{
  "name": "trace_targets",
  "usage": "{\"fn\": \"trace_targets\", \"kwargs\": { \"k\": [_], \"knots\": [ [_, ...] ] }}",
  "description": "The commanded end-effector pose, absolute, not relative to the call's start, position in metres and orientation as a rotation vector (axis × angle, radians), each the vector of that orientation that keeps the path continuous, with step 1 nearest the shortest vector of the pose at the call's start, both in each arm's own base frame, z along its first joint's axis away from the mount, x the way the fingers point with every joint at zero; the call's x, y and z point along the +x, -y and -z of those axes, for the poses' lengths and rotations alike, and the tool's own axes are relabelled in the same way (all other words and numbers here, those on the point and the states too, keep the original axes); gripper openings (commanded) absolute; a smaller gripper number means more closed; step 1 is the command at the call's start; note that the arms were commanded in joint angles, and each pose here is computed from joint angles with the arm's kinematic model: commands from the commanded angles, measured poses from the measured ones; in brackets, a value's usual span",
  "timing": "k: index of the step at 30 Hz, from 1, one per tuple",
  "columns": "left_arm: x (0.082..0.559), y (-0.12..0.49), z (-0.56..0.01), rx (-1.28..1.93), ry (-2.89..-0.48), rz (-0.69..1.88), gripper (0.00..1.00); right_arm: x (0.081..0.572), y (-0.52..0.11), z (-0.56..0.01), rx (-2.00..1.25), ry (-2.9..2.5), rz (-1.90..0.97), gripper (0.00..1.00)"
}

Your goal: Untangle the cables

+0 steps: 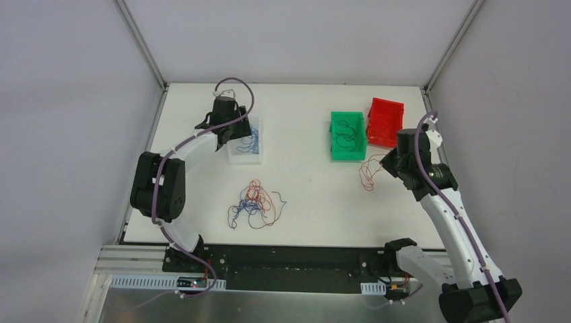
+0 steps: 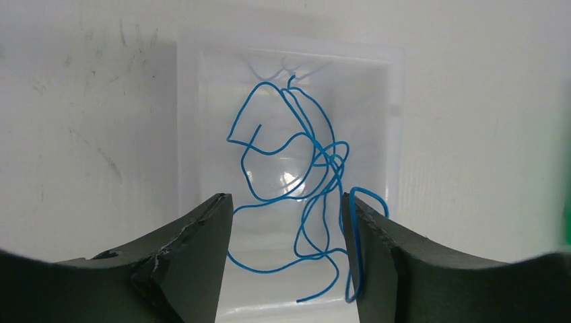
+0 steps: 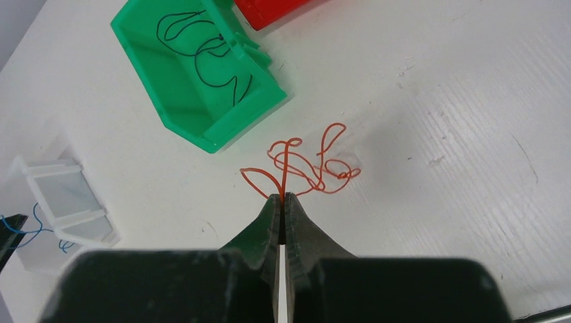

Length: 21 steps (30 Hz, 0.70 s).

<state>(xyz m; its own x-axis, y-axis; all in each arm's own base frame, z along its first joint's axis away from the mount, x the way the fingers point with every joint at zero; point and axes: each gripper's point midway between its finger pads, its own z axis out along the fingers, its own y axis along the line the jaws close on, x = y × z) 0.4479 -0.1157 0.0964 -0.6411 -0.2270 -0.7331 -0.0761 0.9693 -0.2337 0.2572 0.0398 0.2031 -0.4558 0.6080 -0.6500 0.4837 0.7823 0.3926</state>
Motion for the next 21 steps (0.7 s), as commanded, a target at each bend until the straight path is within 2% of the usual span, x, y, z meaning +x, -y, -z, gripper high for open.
{"fn": "trace_targets", "kwargs": {
  "k": [1,7,9,17,21],
  "knots": [
    [0.442,0.121,-0.170,-0.196,-2.139,0.333,0.66,0.275,-0.029,-0.226,0.783,-2.131,-0.111,0.00],
    [0.401,0.127,-0.212,-0.172,-2.113,0.439,0.84,0.301,-0.022,-0.263,0.794,-2.074,-0.132,0.00],
    [0.386,0.123,-0.220,-0.184,-2.109,0.446,0.97,0.311,-0.014,-0.276,0.813,-2.049,-0.129,0.00],
    [0.326,0.121,-0.229,-0.249,-2.145,0.546,0.99,0.380,0.011,-0.331,0.892,-1.935,-0.174,0.00],
    [0.304,0.122,-0.222,-0.290,-2.169,0.601,0.99,0.419,0.013,-0.337,0.915,-1.924,-0.184,0.00]
  ]
}}
